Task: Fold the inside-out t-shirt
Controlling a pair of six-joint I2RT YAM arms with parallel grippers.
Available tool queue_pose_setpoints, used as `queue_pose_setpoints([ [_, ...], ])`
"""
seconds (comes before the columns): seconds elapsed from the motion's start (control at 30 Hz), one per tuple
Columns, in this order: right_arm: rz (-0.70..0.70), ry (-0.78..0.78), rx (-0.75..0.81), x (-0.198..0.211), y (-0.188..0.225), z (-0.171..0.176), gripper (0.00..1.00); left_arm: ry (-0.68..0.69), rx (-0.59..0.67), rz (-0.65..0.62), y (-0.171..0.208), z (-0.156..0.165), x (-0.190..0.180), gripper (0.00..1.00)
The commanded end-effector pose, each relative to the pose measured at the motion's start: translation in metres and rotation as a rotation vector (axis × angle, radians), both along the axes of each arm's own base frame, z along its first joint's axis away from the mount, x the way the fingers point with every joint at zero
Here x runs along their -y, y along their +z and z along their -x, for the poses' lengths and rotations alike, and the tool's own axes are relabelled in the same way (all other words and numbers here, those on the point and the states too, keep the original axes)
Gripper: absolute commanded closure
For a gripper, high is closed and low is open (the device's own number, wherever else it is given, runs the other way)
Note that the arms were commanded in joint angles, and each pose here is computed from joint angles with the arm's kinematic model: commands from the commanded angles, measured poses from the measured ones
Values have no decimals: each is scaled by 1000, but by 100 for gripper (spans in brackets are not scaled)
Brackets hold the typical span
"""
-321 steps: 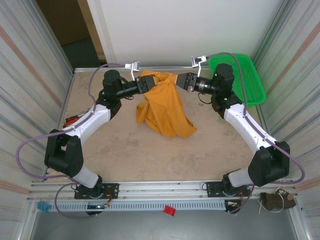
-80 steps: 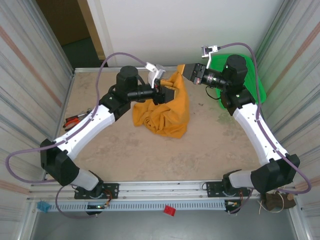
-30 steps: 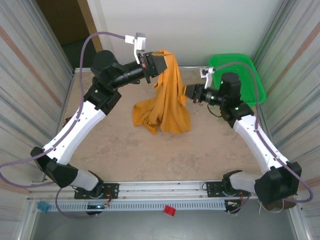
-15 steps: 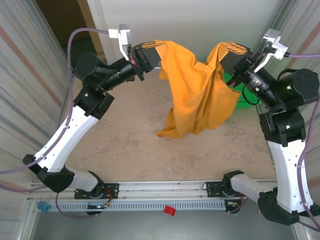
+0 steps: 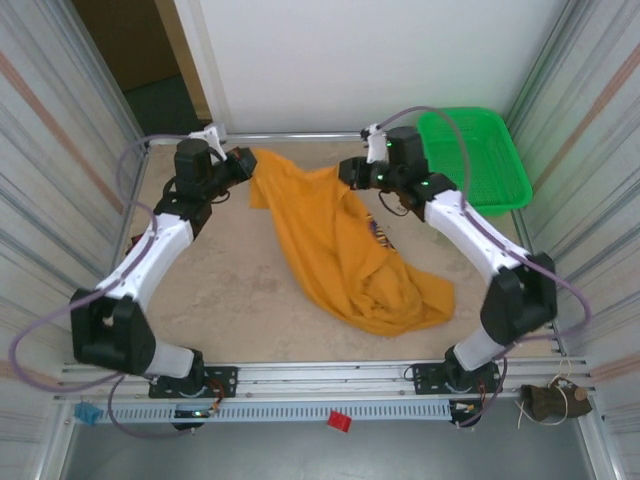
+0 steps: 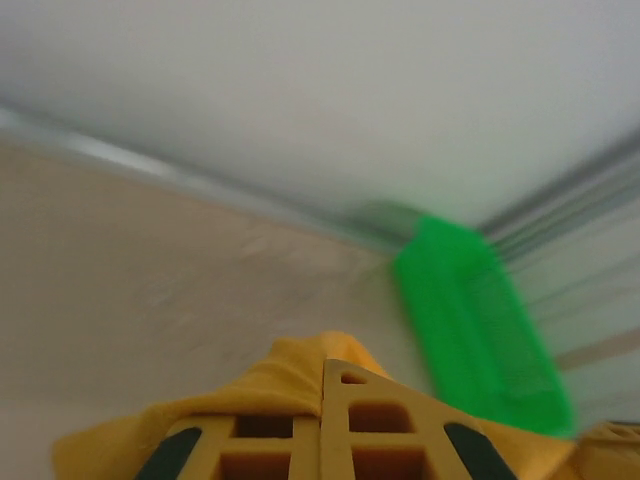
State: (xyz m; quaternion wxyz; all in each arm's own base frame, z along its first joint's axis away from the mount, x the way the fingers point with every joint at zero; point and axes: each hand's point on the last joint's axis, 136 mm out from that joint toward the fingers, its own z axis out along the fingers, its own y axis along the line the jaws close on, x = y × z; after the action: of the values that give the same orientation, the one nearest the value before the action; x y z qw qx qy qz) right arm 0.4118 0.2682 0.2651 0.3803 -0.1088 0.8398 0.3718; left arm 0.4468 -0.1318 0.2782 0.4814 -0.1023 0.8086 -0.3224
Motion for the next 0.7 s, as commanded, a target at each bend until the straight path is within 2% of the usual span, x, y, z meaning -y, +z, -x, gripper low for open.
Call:
queue_pose_setpoints([
  [0.0, -43, -37, 74, 12, 40, -9, 48, 114, -19, -67, -12, -25, -52, 100],
  [0.1, -25, -84, 43, 35, 35, -7, 42, 144, -73, -98, -26, -38, -82, 46],
  [0.13, -18, -97, 27, 44, 30, -3, 41, 148, -73, -128, -25, -39, -86, 35],
  [0.23, 37, -117, -39, 64, 3, 18, 41, 133, -67, -174, -17, -31, -84, 20],
  [0.33, 105, -116, -109, 69, -32, 46, 38, 90, -74, -189, -17, -12, -60, 16],
  [0.53, 309, -59, -210, 59, -98, 92, 32, -91, -140, -211, -44, 47, 41, 16],
  [0.67, 399, -16, -282, 52, -134, 110, 32, -132, -178, -192, -65, 70, 69, 16],
])
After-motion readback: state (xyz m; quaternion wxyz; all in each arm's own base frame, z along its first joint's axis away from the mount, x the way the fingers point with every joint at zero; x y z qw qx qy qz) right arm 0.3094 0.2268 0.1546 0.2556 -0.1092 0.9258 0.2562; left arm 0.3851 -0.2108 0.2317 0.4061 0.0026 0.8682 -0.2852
